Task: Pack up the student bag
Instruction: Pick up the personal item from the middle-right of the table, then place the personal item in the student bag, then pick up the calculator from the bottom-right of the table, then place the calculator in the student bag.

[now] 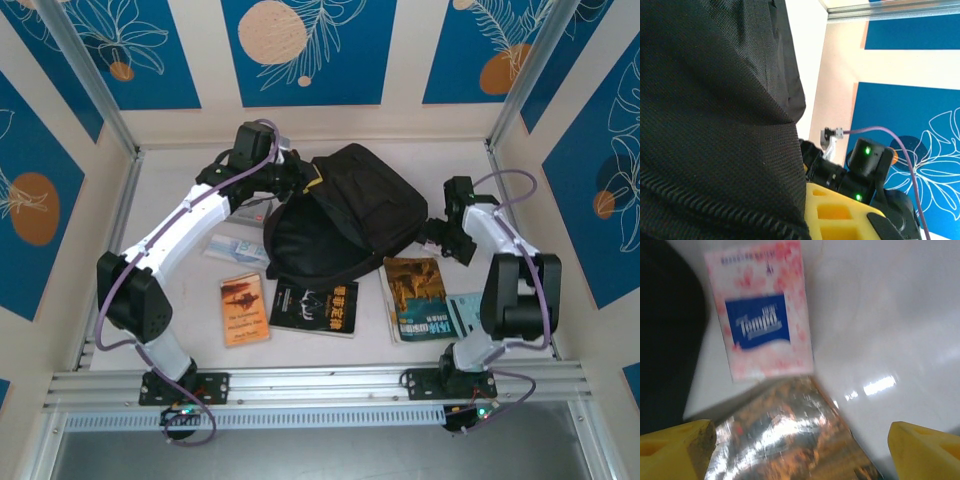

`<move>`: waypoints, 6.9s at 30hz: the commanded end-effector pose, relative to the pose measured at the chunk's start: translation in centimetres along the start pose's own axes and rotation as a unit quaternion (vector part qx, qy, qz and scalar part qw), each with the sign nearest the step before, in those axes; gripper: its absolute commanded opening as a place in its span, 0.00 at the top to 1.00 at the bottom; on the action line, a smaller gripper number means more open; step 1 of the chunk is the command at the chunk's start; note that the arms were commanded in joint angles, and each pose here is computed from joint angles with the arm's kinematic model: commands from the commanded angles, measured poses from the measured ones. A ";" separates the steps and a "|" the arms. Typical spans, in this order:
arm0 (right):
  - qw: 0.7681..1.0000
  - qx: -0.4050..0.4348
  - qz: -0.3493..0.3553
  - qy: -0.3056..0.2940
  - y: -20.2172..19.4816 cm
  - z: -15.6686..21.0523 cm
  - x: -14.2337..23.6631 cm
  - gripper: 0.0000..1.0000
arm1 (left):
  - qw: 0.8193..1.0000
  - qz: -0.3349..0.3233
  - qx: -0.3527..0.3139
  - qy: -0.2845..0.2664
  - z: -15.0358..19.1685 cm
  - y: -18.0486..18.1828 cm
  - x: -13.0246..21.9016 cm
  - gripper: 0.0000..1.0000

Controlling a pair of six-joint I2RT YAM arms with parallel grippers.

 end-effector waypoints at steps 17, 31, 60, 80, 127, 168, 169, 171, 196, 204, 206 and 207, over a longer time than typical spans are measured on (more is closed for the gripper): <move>0.998 0.010 -0.002 0.056 1.7 -3.9 -5.2 0.45 | 1.000 0.010 -0.019 0.009 -0.3 -0.1 0.2 1.00; 0.992 0.002 -0.026 -0.121 4.8 -2.2 7.8 0.50 | 1.000 -0.005 -0.008 0.004 -1.1 0.8 -0.3 1.00; 0.718 0.635 -0.175 -0.224 23.1 21.0 15.9 0.56 | 1.000 -0.022 -0.001 0.000 -0.7 1.5 0.5 1.00; 0.769 0.533 -0.279 -0.214 18.6 19.9 20.4 0.33 | 1.000 -0.027 -0.001 -0.002 -0.9 1.7 0.4 1.00; 0.926 0.021 0.302 0.227 -5.5 9.9 -2.3 0.37 | 0.999 -0.033 0.033 0.015 -1.0 2.7 -1.1 1.00; 0.964 0.181 0.192 0.031 3.5 5.3 6.9 1.00 | 0.999 -0.037 0.033 0.000 -2.0 2.6 -0.6 1.00; 0.965 0.183 0.184 0.023 3.6 5.5 7.7 1.00 | 0.999 -0.037 0.033 0.000 -2.1 2.6 -0.6 1.00; 0.969 0.187 0.162 0.009 4.0 6.2 9.1 1.00 | 0.999 -0.036 0.033 -0.001 -2.1 2.5 -0.6 1.00; 0.780 0.534 -0.227 -0.235 10.4 21.8 31.2 1.00 | 0.999 -0.029 0.038 -0.014 -2.6 1.1 -0.5 1.00; 0.684 0.631 -0.283 -0.231 14.7 25.7 30.9 1.00 | 0.999 -0.027 0.041 -0.015 -2.6 -0.3 -0.6 1.00; 0.686 0.645 -0.261 -0.214 15.8 25.5 29.1 1.00 | 0.999 -0.026 0.041 -0.014 -2.6 -0.7 -0.5 1.00; 0.689 0.648 -0.248 -0.208 16.3 25.2 28.2 1.00 | 0.999 -0.025 0.040 -0.013 -2.7 -0.8 -0.5 1.00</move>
Point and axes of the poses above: each hand's point on the last joint's axis, 136 mm out from that joint toward the fingers, its own x axis back along the fingers, its own y axis along the line the jaws close on, z = x × y, the point moved 5 cm from there along x, back along the fingers, and after that the axes turned 1 degree about -x, right-handed, at the moved point
